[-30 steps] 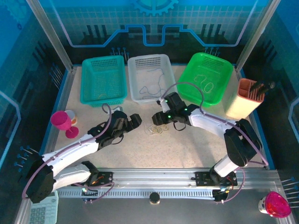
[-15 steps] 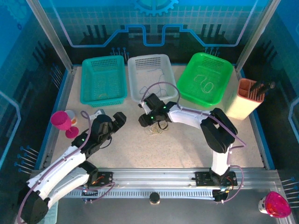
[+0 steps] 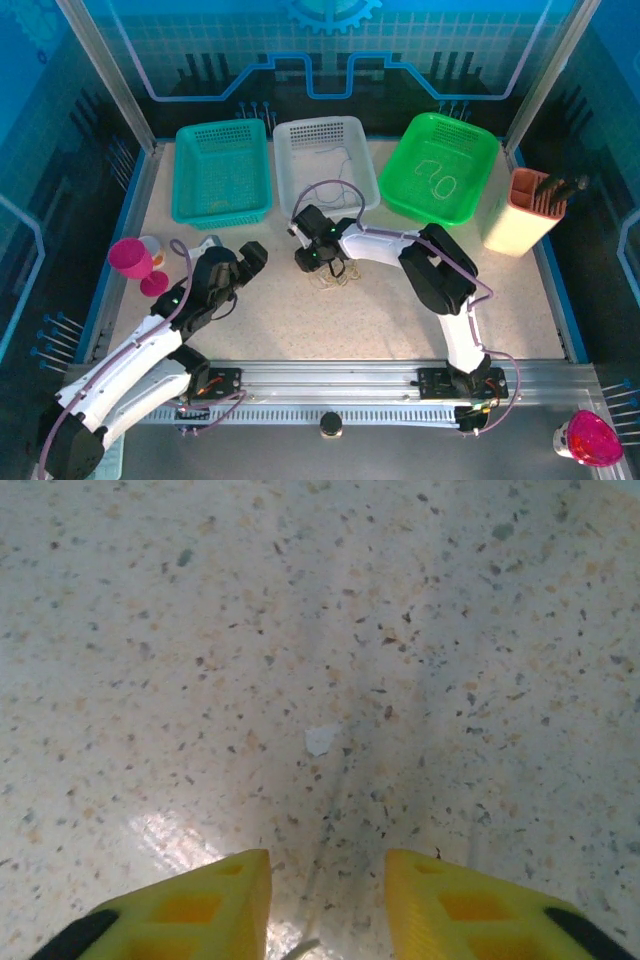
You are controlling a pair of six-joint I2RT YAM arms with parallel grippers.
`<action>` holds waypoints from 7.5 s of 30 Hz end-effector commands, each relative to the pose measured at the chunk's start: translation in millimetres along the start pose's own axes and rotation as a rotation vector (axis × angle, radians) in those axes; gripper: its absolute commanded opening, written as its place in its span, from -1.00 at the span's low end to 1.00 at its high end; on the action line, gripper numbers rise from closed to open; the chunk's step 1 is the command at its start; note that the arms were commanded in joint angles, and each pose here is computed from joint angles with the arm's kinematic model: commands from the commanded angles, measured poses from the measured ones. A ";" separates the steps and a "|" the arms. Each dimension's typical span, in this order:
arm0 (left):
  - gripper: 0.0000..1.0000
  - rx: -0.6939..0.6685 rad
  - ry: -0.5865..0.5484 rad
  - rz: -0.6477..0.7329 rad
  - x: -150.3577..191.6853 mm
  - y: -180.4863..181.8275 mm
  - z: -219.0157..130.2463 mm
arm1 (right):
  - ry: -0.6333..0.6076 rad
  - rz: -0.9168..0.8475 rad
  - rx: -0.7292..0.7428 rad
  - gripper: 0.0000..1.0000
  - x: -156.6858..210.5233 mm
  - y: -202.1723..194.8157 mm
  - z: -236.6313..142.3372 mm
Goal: Untangle the cables
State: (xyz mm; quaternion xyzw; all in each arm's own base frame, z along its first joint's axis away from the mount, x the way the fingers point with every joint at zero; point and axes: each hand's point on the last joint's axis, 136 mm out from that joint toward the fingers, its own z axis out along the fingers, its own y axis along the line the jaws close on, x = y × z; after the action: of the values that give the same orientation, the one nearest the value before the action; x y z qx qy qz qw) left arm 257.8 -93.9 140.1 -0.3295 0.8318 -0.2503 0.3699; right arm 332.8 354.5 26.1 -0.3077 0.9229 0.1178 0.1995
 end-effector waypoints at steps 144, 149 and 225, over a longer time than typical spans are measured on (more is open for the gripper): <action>-0.26 0.732 0.272 0.424 93.6 -146.0 39.7 | -1.184 0.460 -0.346 -1.00 -180.2 -167.5 -499.7; 0.05 0.726 0.251 0.423 87.0 -146.7 31.0 | -1.147 0.522 -0.223 -1.00 -172.6 -199.9 -472.2; 0.99 0.190 0.110 0.243 33.8 -62.8 30.4 | -0.083 0.227 -0.090 0.01 57.9 -39.8 -106.3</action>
State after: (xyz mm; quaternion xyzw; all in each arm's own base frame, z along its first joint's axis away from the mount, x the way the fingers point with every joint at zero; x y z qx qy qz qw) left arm 279.4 -162.4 134.4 -0.1657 0.8634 -0.2900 0.3781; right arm 282.1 264.3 103.7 -0.1953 0.9297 0.2259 0.2154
